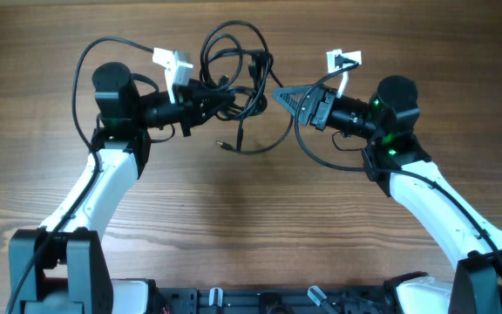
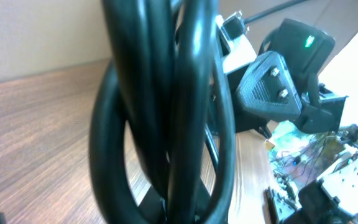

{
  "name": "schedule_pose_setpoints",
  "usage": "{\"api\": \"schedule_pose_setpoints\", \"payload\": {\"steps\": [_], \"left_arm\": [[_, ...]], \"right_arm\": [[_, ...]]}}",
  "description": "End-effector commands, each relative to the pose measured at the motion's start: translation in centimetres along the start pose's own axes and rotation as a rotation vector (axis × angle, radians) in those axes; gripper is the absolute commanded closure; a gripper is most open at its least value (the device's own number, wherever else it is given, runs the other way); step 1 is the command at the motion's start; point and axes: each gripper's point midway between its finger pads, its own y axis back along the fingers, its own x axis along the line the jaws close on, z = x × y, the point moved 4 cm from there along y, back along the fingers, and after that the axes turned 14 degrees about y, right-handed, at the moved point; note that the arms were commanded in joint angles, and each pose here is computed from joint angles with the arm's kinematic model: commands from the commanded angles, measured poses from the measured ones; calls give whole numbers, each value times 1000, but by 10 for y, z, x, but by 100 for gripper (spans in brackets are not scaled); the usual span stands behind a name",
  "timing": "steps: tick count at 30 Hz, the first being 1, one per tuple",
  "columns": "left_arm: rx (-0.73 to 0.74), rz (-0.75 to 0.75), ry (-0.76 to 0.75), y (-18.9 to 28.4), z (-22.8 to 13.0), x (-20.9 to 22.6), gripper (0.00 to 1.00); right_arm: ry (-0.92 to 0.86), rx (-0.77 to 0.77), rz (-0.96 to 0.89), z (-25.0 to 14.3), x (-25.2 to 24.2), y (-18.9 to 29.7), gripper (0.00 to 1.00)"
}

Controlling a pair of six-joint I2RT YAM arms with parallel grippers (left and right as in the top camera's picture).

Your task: Untangle cables

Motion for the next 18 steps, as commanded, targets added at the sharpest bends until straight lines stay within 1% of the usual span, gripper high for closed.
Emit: {"api": "schedule_pose_setpoints", "payload": {"steps": [1,5,8,11,14,16,18], "left_arm": [[6,24,-122,1,-2,2,96],[11,19,-145,-2,-3,1,96],[14,50,-152,-19,-6,0,96],[22,51,-182,-29,-9,-3,96],[13,67,-176,-24,-7,0,96],[-38,156,-80,-21,1,12,96],[-68,171,-42,-22,7,12,96]], "right_arm": [[60,22,52,-1,7,-1,42],[63,-20,114,11,22,1,43],[90,-33,190,16,39,0,43],[80,-33,177,16,37,0,48],[73,-37,168,18,34,2,48],[-25,-18,129,13,25,1,48],[-103,8,104,6,19,0,48]]}}
